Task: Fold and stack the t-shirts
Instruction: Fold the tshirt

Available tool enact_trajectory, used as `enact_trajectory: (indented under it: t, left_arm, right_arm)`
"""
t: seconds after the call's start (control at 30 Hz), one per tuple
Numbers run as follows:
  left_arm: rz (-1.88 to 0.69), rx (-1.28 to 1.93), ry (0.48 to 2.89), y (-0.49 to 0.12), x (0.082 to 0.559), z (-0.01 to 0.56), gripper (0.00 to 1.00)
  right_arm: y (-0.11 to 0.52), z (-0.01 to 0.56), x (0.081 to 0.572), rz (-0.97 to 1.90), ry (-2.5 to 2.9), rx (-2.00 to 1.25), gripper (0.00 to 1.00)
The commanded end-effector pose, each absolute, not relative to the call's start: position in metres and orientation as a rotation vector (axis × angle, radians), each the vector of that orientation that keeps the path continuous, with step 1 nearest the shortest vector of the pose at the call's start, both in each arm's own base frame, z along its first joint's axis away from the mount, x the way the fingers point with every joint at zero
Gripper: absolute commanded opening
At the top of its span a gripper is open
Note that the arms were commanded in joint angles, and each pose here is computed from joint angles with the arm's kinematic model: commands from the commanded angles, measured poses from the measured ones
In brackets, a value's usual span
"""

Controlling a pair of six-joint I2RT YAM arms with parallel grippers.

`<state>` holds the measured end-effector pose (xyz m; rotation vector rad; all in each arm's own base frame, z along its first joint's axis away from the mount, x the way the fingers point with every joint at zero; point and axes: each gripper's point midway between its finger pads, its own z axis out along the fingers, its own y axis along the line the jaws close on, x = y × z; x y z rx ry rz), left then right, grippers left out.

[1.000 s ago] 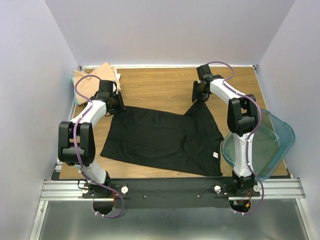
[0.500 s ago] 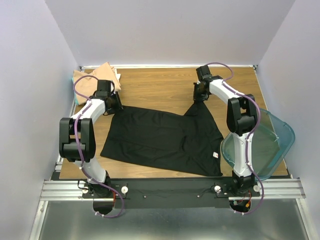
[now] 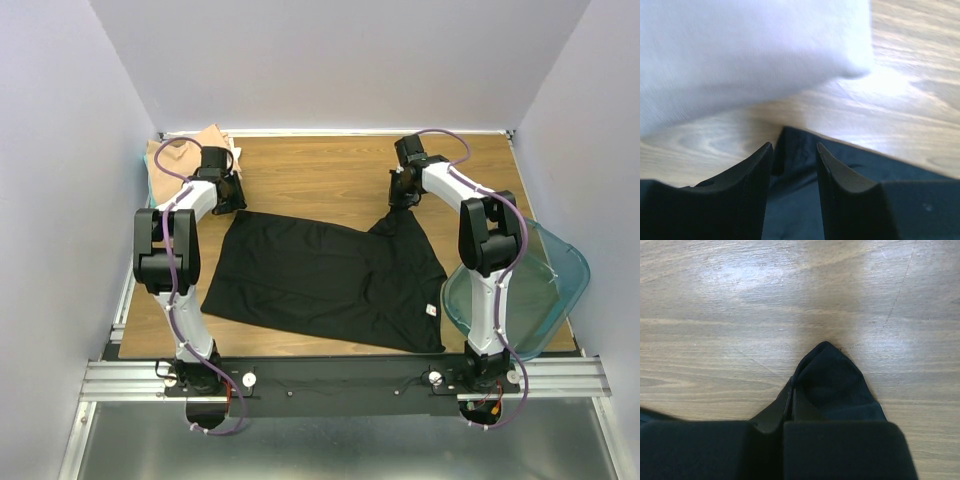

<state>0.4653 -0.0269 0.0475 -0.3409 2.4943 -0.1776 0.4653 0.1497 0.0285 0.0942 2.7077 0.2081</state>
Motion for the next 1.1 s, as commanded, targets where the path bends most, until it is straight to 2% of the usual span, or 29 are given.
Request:
enact_trajectory:
  t: [0.0,0.43,0.47,0.7,0.87,1.07]
  left_arm:
    - [-0.079,-0.341,2.514,-0.013,0.465,0.038,0.48]
    - [-0.212,-0.326,2.539,-0.031,0.462,0.024,0.37]
    - [-0.221,-0.326,2.538,-0.032,0.462,0.024,0.29]
    - [-0.282,-0.318,2.543,-0.041,0.457,0.022,0.20]
    - [-0.305,-0.303,2.545,-0.044,0.457,0.021,0.00]
    - [-0.332,-0.284,2.517,-0.047,0.473,0.030,0.00]
  right_arm:
    - [0.150,0.044,0.463,0.231,2.686,0.117,0.00]
    - [0.151,0.050,0.458,0.246,2.683,0.129,0.00]
    - [0.150,0.049,0.457,0.245,2.686,0.133,0.00]
    - [0.150,0.050,0.455,0.244,2.686,0.143,0.00]
    - [0.150,0.052,0.459,0.247,2.677,0.146,0.01]
    - [0.147,0.053,0.472,0.226,2.659,0.168,0.00]
